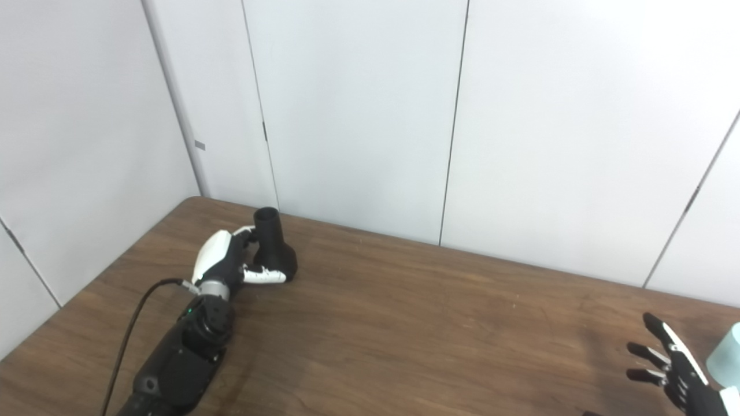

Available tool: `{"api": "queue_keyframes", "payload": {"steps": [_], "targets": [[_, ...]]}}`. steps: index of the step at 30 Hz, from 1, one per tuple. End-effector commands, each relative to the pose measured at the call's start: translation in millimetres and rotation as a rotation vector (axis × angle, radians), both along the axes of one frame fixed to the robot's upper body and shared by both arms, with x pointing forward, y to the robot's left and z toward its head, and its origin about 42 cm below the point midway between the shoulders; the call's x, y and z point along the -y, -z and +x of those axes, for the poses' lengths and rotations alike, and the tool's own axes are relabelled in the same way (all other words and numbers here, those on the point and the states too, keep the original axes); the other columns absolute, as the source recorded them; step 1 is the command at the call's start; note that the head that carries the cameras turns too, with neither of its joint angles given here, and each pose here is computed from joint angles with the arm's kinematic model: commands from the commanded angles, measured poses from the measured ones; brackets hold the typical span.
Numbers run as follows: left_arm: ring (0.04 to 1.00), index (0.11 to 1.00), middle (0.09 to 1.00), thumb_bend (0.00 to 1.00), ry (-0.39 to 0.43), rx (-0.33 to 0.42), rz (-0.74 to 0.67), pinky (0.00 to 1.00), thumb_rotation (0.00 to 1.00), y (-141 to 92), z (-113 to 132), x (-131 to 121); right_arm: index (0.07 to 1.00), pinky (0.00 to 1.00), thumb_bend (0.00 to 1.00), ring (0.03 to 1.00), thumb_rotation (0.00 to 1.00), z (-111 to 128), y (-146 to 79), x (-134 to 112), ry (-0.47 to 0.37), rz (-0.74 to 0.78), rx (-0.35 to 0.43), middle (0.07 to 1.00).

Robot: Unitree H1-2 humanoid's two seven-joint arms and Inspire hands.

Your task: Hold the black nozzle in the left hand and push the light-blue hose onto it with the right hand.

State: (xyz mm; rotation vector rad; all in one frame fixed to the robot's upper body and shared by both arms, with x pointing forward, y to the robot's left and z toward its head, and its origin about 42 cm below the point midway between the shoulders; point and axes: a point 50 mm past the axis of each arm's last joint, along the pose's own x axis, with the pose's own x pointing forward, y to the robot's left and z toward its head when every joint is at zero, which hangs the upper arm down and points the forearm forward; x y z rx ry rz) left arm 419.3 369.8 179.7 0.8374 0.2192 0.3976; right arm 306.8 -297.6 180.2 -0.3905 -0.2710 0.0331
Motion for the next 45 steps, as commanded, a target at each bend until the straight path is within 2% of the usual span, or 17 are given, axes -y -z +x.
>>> {"api": "queue_keyframes", "payload": {"steps": [1, 6, 9, 11, 12, 13, 14, 16, 17, 24, 29, 33, 38, 40, 45], "targets": [[0.852, 0.742, 0.821, 0.94, 0.030, -0.010, -0.015, 0.76, 0.18, -2.5, 7.3, 8.1, 0.924, 0.67, 0.65, 0.823, 0.00, 1.9, -18.8, 2.5, -0.006, -0.008, 0.071, 0.945], [0.836, 0.716, 0.816, 0.93, 0.035, -0.023, -0.019, 0.76, 0.17, -2.6, 10.1, 9.2, 0.923, 0.67, 0.65, 0.820, 0.01, 1.5, -19.3, 1.7, -0.005, -0.011, 0.066, 0.943], [0.810, 0.694, 0.778, 0.93, 0.045, -0.029, -0.027, 0.79, 0.17, -3.1, 9.9, 9.0, 0.922, 0.67, 0.65, 0.819, 0.02, 1.3, -20.2, 0.3, -0.004, -0.012, 0.066, 0.943], [0.737, 0.627, 0.656, 0.91, 0.052, -0.031, -0.027, 0.86, 0.13, -3.7, 9.4, 9.3, 0.921, 0.67, 0.65, 0.818, 0.02, 1.0, -21.2, -0.5, -0.003, -0.011, 0.066, 0.942], [0.726, 0.616, 0.638, 0.90, 0.059, -0.031, -0.018, 0.88, 0.13, -2.8, 9.2, 9.8, 0.921, 0.66, 0.65, 0.818, 0.02, 0.8, -21.6, -0.7, -0.003, -0.011, 0.066, 0.942], [0.712, 0.554, 0.619, 0.72, 0.068, -0.031, -0.006, 0.88, 0.10, -1.3, 8.8, 10.3, 0.921, 0.66, 0.65, 0.818, 0.02, 0.7, -21.9, -0.8, -0.002, -0.011, 0.066, 0.942], [0.698, 0.515, 0.594, 0.60, 0.074, -0.031, 0.003, 0.89, 0.08, -0.3, 8.6, 10.5, 0.921, 0.66, 0.65, 0.817, 0.02, 0.5, -22.3, -0.9, -0.001, -0.011, 0.065, 0.942], [0.673, 0.493, 0.556, 0.54, 0.088, -0.037, 0.028, 0.88, 0.06, 2.5, 7.8, 11.9, 0.922, 0.66, 0.65, 0.818, 0.02, 0.2, -22.8, -1.0, -0.001, -0.011, 0.066, 0.943], [0.653, 0.482, 0.525, 0.53, 0.092, -0.039, 0.037, 0.86, 0.03, 3.3, 7.5, 12.5, 0.922, 0.67, 0.65, 0.818, 0.02, 0.1, -23.0, -1.0, -0.001, -0.011, 0.067, 0.943], [0.625, 0.476, 0.500, 0.53, 0.113, -0.068, 0.102, 0.81, 0.00, 12.3, 5.3, 12.5, 0.922, 0.67, 0.64, 0.819, 0.02, -0.1, -23.2, -0.5, -0.001, -0.012, 0.067, 0.943], [0.606, 0.476, 0.501, 0.53, 0.133, -0.070, 0.104, 0.72, 0.00, 19.4, 2.6, 14.7, 0.924, 0.67, 0.64, 0.821, 0.02, 0.5, -23.4, 0.1, -0.002, -0.012, 0.067, 0.944], [0.605, 0.472, 0.507, 0.52, 0.156, -0.061, 0.095, 0.71, 0.00, 24.0, 0.4, 18.8, 0.923, 0.67, 0.64, 0.820, 0.02, 1.3, -23.1, -0.7, -0.003, -0.011, 0.067, 0.944], [0.582, 0.474, 0.506, 0.52, 0.244, -0.051, 0.107, 0.74, 0.00, 30.7, -3.6, 32.8, 0.921, 0.67, 0.63, 0.819, 0.04, 0.5, -25.4, -3.8, -0.006, -0.013, 0.071, 0.942], [0.607, 0.468, 0.516, 0.52, 0.303, -0.051, 0.121, 0.79, 0.00, 31.0, -6.5, 44.4, 0.918, 0.66, 0.63, 0.815, 0.05, 0.3, -26.4, -5.6, -0.007, -0.016, 0.074, 0.938], [0.575, 0.471, 0.510, 0.52, 0.453, -0.046, 0.118, 0.81, 0.00, 29.5, -10.7, 76.2, 0.917, 0.66, 0.64, 0.812, 0.07, -0.2, -26.7, -9.4, -0.008, -0.025, 0.078, 0.935]]}}
